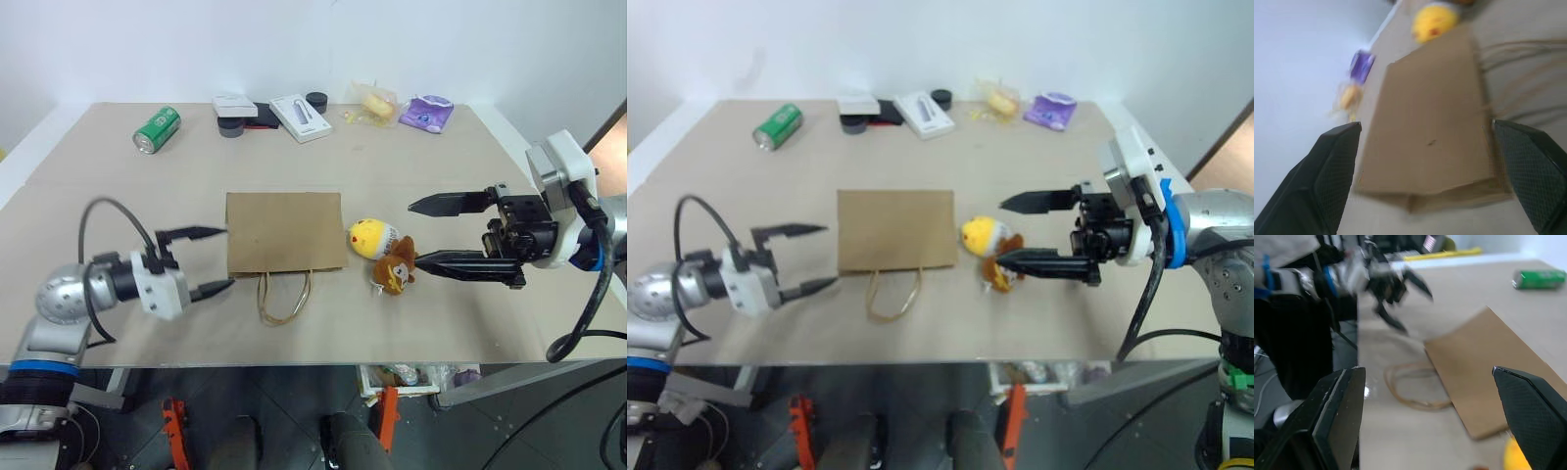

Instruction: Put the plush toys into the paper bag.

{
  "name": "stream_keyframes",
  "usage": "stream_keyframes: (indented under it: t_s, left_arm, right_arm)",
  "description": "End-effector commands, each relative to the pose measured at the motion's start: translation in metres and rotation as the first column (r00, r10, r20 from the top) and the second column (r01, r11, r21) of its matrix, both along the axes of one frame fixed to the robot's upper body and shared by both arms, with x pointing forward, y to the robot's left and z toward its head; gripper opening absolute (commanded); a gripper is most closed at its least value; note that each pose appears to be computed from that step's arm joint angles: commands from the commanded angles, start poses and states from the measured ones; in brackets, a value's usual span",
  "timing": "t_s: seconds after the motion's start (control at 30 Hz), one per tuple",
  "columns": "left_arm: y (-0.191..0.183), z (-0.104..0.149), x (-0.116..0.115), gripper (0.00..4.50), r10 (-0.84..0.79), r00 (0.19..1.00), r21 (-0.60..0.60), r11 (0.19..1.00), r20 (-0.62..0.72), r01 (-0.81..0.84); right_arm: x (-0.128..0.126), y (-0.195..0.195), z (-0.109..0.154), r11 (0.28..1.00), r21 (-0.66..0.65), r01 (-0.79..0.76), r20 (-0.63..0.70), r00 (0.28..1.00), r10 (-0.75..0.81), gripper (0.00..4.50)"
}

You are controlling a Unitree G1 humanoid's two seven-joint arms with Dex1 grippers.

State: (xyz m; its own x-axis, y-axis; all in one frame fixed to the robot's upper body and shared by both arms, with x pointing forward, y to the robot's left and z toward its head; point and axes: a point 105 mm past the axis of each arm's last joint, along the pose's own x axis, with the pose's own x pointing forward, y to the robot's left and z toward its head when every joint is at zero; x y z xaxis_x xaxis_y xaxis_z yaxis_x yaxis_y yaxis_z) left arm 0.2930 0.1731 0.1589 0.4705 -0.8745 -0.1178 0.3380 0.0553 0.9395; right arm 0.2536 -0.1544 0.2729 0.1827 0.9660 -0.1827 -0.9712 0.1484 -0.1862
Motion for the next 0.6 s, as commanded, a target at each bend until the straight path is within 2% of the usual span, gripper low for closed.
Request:
stream_keyframes:
  t_s: [0.03, 0.33, 0.6]
  left_arm:
    - [-0.004, 0.012, 0.004, 4.42, -0.028, 0.987, -0.033, 0.999, 0.157, 0.034]
    - [-0.009, 0.013, 0.008, 4.42, -0.029, 0.976, -0.107, 0.993, 0.216, 0.053]
    - [-0.021, -0.005, 0.012, 4.42, -0.053, 0.984, -0.069, 0.995, 0.169, 0.066]
  right_arm:
    - [-0.009, 0.006, 0.014, 1.0, 0.013, -0.029, 0.065, 0.998, 0.028, 4.5]
    - [-0.013, 0.002, 0.009, 1.0, 0.017, -0.018, 0.057, 0.998, 0.017, 4.5]
    - [-0.012, 0.003, 0.009, 1.0, 0.019, -0.007, 0.058, 0.998, 0.006, 4.5]
